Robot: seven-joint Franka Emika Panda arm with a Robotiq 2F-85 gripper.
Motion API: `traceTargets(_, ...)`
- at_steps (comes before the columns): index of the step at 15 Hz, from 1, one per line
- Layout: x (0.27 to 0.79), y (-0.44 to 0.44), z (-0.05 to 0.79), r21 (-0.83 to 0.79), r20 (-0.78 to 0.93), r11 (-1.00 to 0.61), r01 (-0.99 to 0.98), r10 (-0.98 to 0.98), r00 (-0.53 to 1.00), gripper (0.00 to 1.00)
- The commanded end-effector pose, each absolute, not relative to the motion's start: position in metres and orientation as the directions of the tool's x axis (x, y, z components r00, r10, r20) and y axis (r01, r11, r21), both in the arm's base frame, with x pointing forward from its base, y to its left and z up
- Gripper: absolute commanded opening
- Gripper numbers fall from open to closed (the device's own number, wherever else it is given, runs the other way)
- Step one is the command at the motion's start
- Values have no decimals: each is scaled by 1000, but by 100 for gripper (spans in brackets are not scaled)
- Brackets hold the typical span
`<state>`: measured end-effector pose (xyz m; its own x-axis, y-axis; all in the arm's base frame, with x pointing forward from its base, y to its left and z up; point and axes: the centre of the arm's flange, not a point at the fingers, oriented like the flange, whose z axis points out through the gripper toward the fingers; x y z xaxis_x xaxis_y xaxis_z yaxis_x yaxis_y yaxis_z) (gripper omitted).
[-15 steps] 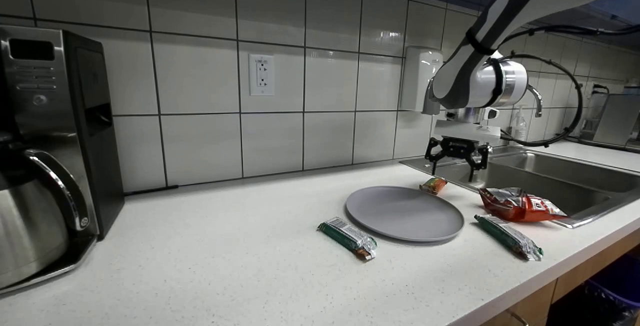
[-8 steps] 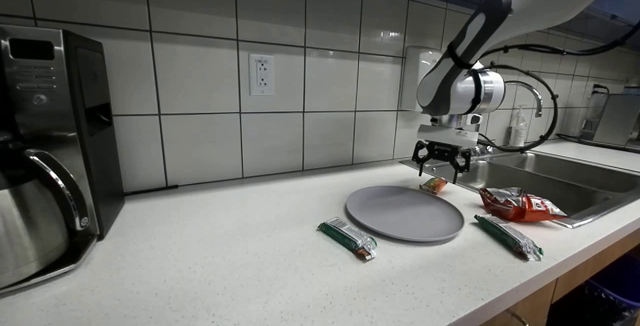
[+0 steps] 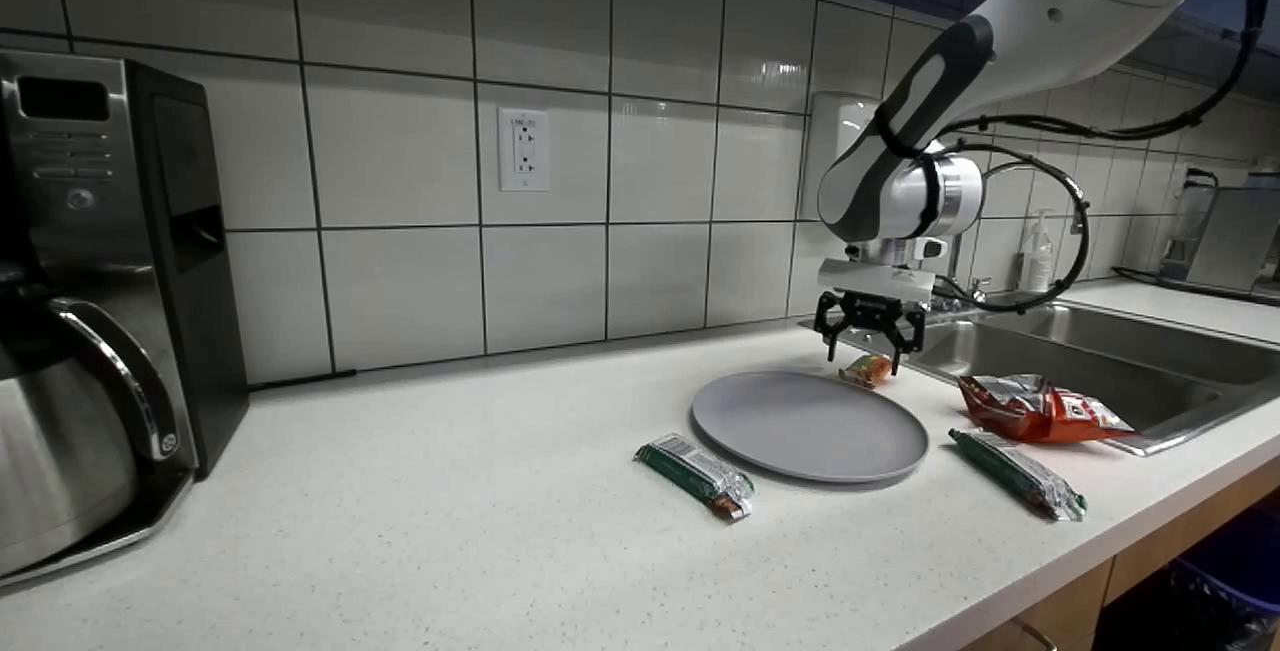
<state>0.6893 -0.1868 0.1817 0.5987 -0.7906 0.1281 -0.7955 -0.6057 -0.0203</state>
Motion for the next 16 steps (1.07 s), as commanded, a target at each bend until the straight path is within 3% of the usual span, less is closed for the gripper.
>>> traceTargets(1,707,-193,180,-17,101,-580,-815,-811,576,66)
traceTargets(7,706,-197,183,-12,98,-581,-814,-811,577,19)
traceTargets(16,686,-183,202,-19,125,-619,-785,-780,613,19)
